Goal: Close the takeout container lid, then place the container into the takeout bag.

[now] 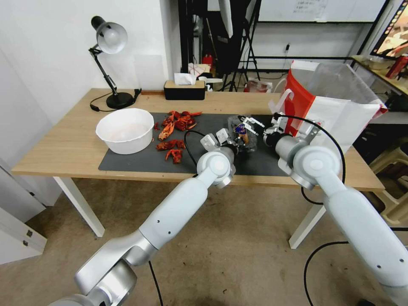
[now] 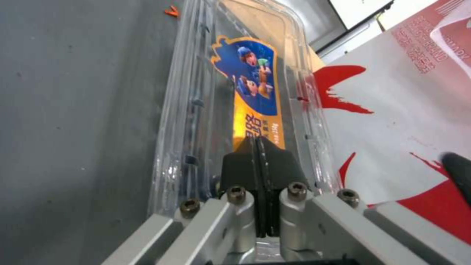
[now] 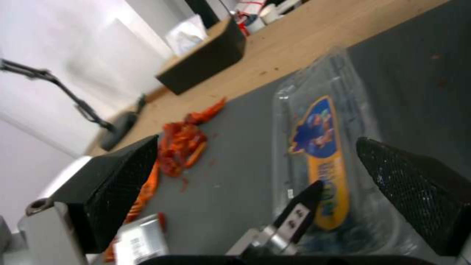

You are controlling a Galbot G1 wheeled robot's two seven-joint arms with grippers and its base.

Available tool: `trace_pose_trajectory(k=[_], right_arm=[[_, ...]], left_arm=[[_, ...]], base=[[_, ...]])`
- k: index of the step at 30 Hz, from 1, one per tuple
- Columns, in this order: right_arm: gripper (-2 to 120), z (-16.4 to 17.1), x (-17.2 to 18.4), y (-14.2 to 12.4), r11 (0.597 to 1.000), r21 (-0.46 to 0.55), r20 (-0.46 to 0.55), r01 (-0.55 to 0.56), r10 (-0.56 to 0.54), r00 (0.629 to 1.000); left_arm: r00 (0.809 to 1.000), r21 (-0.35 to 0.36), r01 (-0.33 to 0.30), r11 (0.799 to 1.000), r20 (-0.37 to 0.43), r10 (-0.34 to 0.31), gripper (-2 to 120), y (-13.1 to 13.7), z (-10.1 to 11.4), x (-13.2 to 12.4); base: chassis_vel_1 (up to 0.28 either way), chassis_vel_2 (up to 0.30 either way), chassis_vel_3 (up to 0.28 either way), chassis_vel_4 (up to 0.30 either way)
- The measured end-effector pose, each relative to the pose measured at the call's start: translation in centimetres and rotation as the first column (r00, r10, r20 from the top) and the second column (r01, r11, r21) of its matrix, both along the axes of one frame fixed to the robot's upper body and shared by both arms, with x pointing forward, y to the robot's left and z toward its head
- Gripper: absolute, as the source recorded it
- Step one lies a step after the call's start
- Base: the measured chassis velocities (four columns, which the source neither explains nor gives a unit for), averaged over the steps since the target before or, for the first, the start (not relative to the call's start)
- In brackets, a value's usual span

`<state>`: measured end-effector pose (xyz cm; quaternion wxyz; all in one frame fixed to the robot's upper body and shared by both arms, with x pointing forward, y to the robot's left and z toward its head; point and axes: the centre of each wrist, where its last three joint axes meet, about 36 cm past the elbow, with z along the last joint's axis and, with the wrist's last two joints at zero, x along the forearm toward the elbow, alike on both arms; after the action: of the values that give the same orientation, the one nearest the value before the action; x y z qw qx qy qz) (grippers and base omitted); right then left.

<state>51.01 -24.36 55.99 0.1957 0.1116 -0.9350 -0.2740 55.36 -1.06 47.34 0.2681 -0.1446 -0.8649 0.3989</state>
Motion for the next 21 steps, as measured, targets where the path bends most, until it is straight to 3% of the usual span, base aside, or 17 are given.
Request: trace_pose_trajectory(k=[11,21], right_arm=[[100,-0.6,2.8,-0.3,0.980,-0.198,-0.067,0.021,-0.035,0.997],[100,-0.9,4.3,-1.0,0.969,-0.248,-0.109,-0.001,-0.026,0.994]], left_arm=[[1.000,-0.002,-0.001,1.000,0.002,0.001,0,-0.1,0.0,0.1],[1.000,0.000,-0.005,1.000,0.005,0.005,0,0.1,0.0,0.2]], base=[[0.000,0.000,0.000,0.000],[0.000,0.000,0.000,0.000]])
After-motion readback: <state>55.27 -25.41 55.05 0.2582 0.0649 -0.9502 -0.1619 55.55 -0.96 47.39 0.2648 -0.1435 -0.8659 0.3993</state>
